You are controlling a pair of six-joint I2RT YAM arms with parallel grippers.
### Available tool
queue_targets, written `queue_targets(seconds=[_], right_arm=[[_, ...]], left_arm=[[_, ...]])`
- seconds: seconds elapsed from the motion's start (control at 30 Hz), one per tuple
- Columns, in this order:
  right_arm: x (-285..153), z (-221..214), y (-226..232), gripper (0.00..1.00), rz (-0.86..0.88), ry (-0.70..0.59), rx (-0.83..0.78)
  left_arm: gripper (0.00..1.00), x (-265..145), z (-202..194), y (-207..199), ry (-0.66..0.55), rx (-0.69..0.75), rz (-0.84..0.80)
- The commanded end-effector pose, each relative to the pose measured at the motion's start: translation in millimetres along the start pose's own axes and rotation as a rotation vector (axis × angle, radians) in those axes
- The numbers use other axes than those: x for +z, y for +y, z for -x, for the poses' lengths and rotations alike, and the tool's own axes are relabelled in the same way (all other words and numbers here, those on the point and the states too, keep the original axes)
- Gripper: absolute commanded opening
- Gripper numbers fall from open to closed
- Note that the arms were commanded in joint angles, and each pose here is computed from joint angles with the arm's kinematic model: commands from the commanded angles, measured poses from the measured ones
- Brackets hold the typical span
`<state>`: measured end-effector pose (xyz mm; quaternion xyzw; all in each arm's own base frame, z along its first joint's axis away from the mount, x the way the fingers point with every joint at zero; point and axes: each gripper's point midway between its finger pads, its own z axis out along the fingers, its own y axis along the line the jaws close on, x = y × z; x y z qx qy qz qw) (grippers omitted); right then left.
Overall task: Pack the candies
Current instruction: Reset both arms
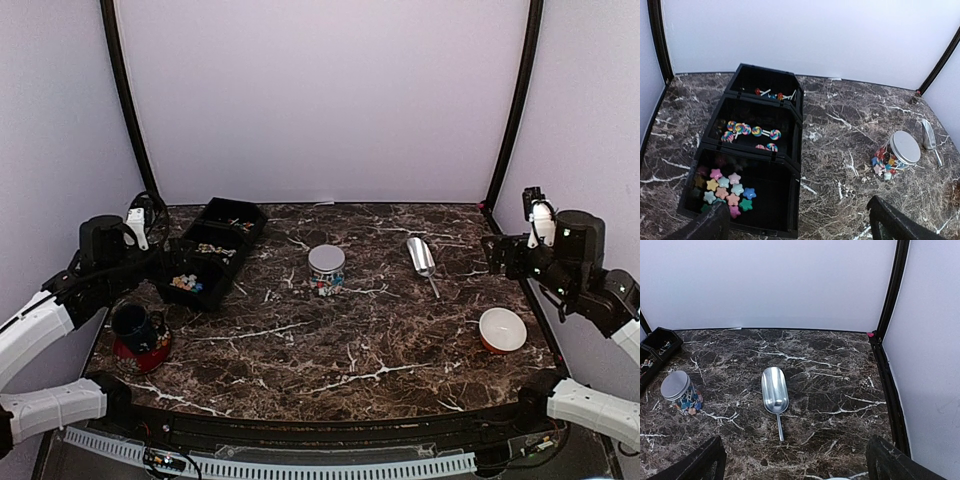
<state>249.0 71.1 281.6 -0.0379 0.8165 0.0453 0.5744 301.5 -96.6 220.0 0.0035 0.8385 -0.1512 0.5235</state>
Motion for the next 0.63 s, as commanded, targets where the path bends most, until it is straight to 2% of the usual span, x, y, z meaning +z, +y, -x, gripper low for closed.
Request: queue_targets(seconds=[0.0, 0.1, 0.23, 0.33, 0.47, 0.6], right_arm=[[-8, -9, -4, 0.98, 0.005, -0.001, 0.023], [-17, -10, -17, 0.98, -0.039, -0.034, 0.035], [-35, 1, -20, 0.98, -0.017, -0.116, 0.055], [-42, 5, -21, 0.98, -0.004, -0.159, 0.062], [-39, 4, -19, 0.98, 0.003, -0.144, 0.060], [-34, 0, -17, 0.98, 0.002, -0.116, 0.048]], left_arm=[[0.99, -29, 5, 11, -0.050, 0.096, 0.050], [0.99, -42, -2, 13, -0.050, 0.139, 0.047], [0.99, -55, -16, 14, -0.047, 0.169, 0.027], [0.99, -64, -16, 12, -0.088, 0.180, 0.001], [0.99, -73, -8, 5, -0.146, 0.192, -0.039], [0.99, -73, -7, 3, -0.150, 0.203, -0.049]])
